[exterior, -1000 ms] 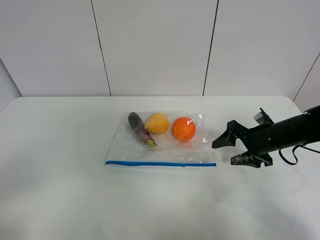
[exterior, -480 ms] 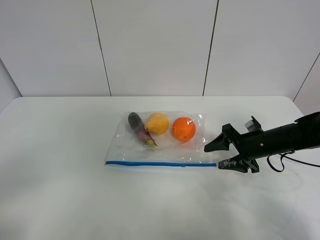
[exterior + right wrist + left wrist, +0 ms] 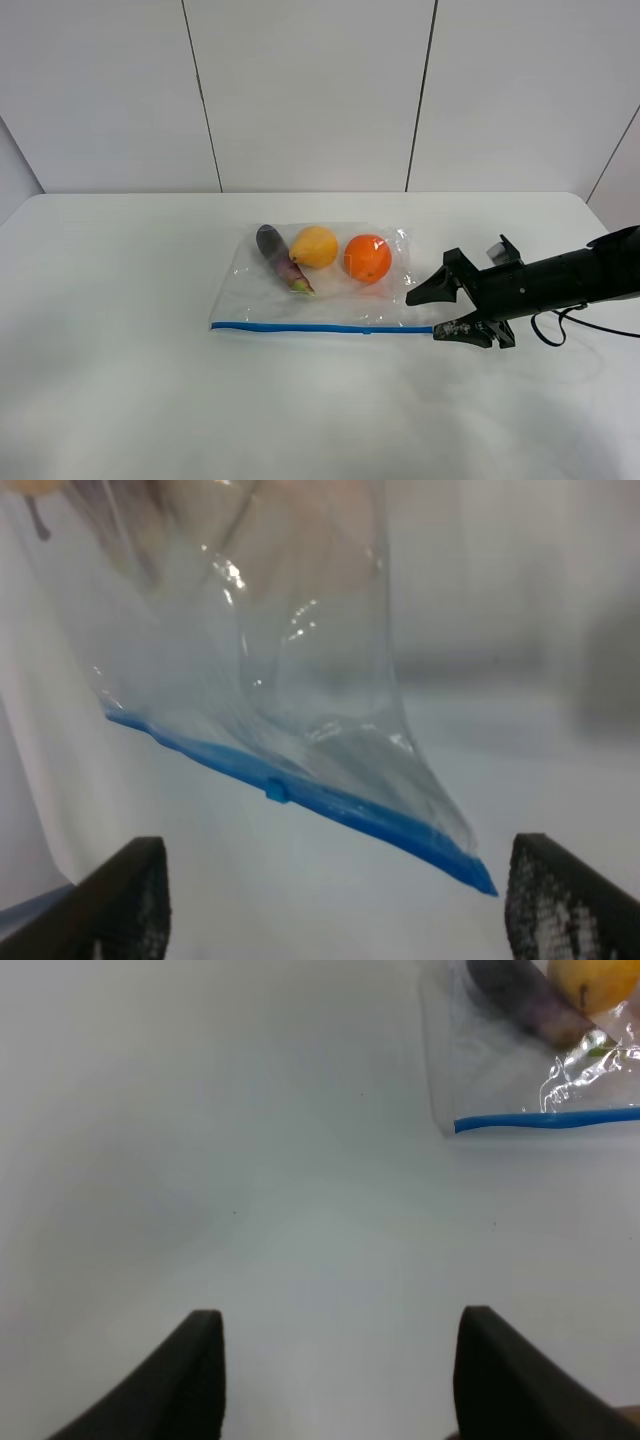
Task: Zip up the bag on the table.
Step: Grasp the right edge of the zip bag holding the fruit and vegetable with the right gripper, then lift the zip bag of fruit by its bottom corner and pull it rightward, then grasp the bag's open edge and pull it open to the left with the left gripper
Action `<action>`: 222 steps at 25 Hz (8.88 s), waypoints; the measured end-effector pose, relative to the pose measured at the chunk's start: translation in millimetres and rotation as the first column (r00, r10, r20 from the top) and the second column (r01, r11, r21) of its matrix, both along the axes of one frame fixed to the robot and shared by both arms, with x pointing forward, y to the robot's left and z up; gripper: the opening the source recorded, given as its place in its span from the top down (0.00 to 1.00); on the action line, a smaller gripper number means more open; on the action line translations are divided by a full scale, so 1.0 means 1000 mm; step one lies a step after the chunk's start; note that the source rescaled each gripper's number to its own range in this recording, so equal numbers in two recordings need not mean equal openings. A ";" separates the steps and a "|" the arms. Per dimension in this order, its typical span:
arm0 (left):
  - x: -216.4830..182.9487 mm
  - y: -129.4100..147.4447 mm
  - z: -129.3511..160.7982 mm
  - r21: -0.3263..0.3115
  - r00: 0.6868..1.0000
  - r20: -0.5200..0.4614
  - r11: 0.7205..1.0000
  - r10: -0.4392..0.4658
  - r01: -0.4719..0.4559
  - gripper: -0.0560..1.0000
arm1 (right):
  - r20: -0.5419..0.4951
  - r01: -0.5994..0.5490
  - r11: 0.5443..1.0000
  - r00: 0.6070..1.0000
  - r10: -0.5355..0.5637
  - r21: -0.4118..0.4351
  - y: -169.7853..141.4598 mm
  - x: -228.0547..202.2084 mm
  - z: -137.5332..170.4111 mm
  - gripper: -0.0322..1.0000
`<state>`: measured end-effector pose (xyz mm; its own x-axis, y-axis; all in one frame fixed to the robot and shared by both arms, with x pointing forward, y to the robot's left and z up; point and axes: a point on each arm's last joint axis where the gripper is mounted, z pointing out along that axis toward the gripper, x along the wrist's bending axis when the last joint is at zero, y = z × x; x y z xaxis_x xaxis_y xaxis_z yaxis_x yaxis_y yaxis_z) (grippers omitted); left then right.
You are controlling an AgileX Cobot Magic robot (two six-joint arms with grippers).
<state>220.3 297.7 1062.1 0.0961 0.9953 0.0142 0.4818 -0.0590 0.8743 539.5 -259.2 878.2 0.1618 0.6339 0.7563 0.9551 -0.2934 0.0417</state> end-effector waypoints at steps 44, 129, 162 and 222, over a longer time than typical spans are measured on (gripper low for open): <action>0.000 0.000 0.000 0.000 1.000 0.000 1.000 -0.001 0.001 0.00 | 0.005 -0.016 1.000 1.000 0.016 0.005 0.042 0.003 -0.037 0.25; 0.192 -0.034 0.021 -0.027 0.919 -0.158 0.932 -0.360 0.361 0.00 | 0.390 -0.332 0.913 0.893 0.223 0.239 0.055 -0.009 0.052 0.97; 0.207 -0.021 0.008 -0.066 0.945 -0.248 0.977 -0.213 0.203 0.00 | 0.389 -0.324 0.920 0.894 0.221 0.221 0.054 -0.008 0.051 0.97; 0.231 -0.173 -0.011 0.009 0.662 -0.287 0.689 -0.692 0.725 0.00 | 0.387 -0.318 0.924 0.895 0.219 0.212 0.053 -0.008 0.050 0.97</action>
<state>451.5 125.2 1051.2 0.7875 0.6163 -0.0049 0.4435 -0.5612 0.6988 531.9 -205.8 928.5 -0.2923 0.3841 0.8758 0.9356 -0.0746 0.3450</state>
